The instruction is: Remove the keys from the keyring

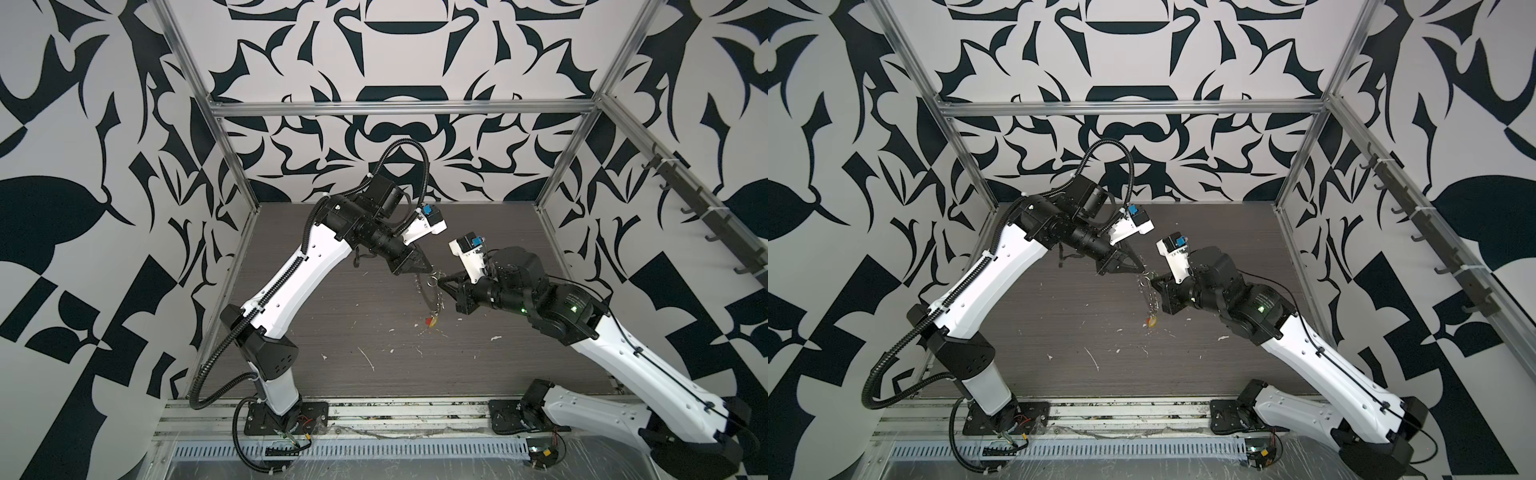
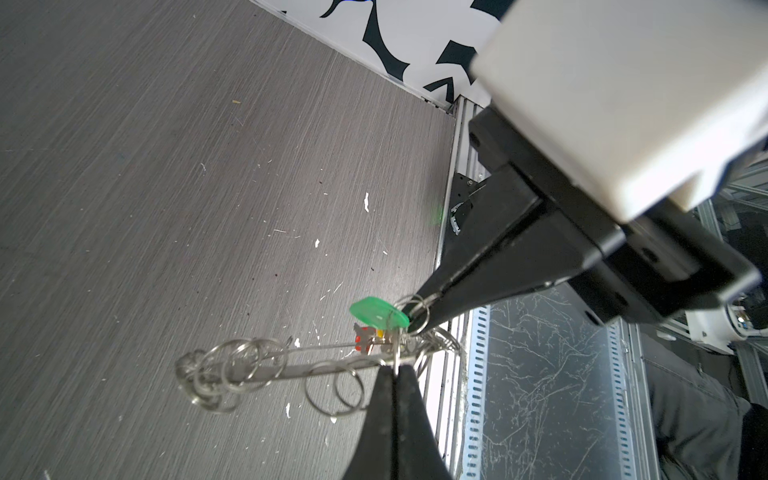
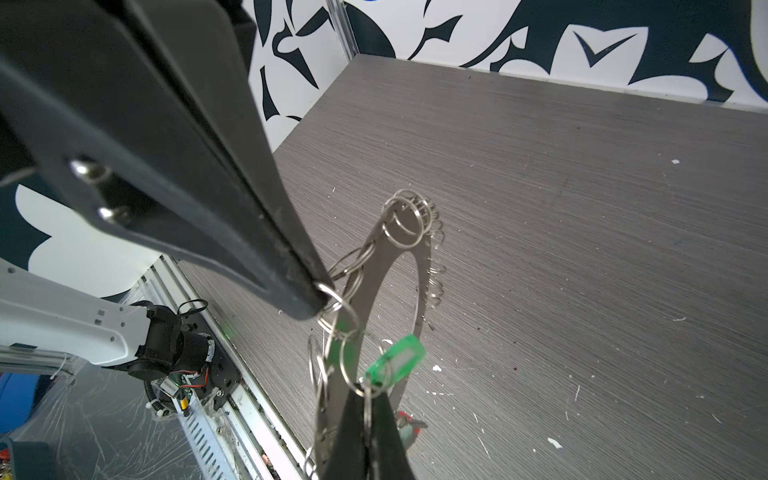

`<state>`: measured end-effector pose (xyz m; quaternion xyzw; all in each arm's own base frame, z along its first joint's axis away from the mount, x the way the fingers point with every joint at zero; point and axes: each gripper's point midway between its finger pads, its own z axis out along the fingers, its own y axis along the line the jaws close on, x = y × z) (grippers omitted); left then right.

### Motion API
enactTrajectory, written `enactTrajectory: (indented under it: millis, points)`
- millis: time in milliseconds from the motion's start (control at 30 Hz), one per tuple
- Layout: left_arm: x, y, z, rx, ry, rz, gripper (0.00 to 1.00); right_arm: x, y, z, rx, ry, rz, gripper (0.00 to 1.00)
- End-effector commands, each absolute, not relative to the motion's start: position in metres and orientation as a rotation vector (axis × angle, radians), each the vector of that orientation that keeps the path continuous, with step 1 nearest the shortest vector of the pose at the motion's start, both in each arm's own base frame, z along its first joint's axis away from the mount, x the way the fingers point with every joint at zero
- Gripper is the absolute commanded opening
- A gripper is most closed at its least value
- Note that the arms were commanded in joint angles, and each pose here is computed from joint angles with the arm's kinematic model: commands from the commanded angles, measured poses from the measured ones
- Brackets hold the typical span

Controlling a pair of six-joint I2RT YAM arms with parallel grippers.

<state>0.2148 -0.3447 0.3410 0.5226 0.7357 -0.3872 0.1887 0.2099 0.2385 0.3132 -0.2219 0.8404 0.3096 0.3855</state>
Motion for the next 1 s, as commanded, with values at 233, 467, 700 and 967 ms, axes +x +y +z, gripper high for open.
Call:
enactTrajectory:
  millis: [233,467,700,967]
  points:
    - [0.204,-0.342,0.347,1.465,2.071,-1.155,0.00,0.213,0.234,0.321,-0.562,2.107,0.751,0.00]
    - [0.206,-0.344,0.344,1.450,2.083,-1.159,0.00,0.209,0.231,0.326,-0.573,2.115,0.743,0.00]
    - [0.208,-0.345,0.339,1.448,2.099,-1.159,0.01,0.207,0.231,0.330,-0.599,2.124,0.728,0.00]
    - [0.209,-0.346,0.336,1.450,2.108,-1.154,0.21,0.210,0.233,0.327,-0.620,2.143,0.705,0.00]
